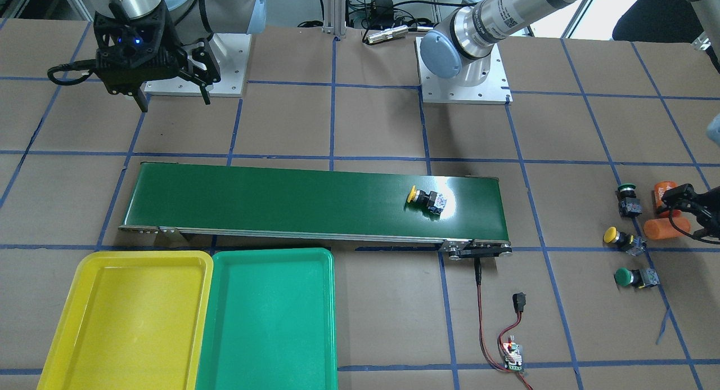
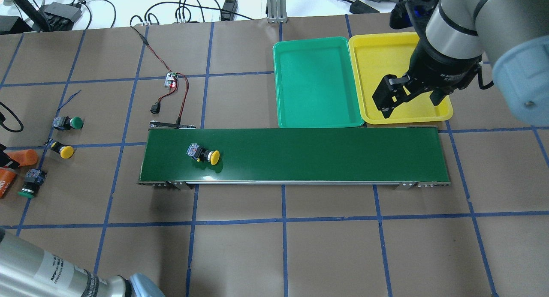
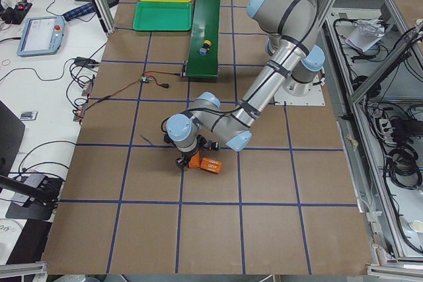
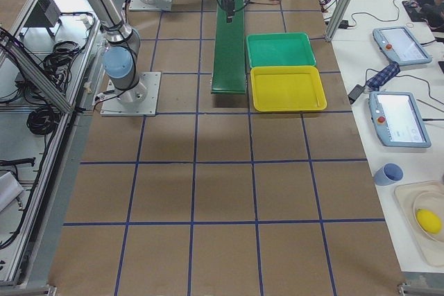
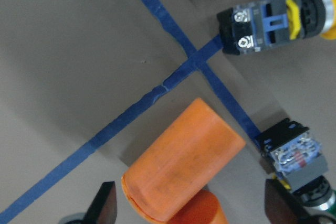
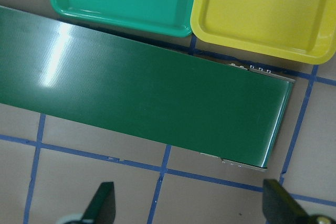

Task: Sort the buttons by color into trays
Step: 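Carry the orange cylinder to the belt while the right gripper moves to the belt end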

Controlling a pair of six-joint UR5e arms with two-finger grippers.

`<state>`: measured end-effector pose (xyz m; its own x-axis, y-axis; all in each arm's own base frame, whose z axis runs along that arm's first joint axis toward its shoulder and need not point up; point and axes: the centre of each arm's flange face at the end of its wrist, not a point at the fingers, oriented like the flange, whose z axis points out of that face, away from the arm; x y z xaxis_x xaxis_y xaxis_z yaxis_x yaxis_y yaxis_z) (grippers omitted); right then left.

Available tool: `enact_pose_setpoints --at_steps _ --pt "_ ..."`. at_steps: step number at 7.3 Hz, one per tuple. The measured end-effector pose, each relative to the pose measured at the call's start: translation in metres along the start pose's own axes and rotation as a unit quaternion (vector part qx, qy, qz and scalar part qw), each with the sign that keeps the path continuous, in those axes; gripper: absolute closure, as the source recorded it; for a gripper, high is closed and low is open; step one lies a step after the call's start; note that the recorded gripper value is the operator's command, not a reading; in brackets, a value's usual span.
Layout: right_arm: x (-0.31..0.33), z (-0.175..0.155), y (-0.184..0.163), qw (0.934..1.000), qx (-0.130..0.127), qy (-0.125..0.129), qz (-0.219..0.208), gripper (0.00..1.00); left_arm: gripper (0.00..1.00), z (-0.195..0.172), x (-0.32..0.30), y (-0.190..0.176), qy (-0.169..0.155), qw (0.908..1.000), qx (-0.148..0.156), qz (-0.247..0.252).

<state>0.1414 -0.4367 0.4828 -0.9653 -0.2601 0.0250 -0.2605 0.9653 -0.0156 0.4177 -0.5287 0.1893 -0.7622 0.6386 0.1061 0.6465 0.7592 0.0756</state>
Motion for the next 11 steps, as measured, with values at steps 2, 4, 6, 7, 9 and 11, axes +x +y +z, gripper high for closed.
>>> enact_pose_setpoints --at_steps 2,4,6,7,9,11 --pt "-0.002 0.019 0.008 0.9972 -0.004 -0.001 -0.074 0.0 0.91 0.013 -0.002 -0.002 0.009 0.9999 0.002 0.01" --pt "-0.003 0.041 0.013 0.9834 -0.002 0.001 -0.181 0.0 1.0 0.014 0.001 -0.006 0.012 0.9995 0.002 0.029" --pt "-0.006 0.068 0.027 0.9621 0.017 0.011 -0.272 0.0 1.0 -0.004 0.011 -0.012 0.009 0.9992 0.0 0.038" --pt "-0.008 0.084 0.036 0.9526 0.029 0.018 -0.302 0.0 1.0 -0.028 0.02 -0.022 0.005 0.9988 0.0 0.048" --pt "-0.01 0.113 0.048 0.9296 0.039 0.026 -0.366 0.0 1.0 -0.089 0.074 -0.078 0.009 0.9949 -0.003 0.1" --pt "-0.001 0.142 0.053 0.9052 0.048 0.017 -0.422 0.0 1.0 -0.122 0.17 -0.162 0.021 0.9825 -0.006 0.185"
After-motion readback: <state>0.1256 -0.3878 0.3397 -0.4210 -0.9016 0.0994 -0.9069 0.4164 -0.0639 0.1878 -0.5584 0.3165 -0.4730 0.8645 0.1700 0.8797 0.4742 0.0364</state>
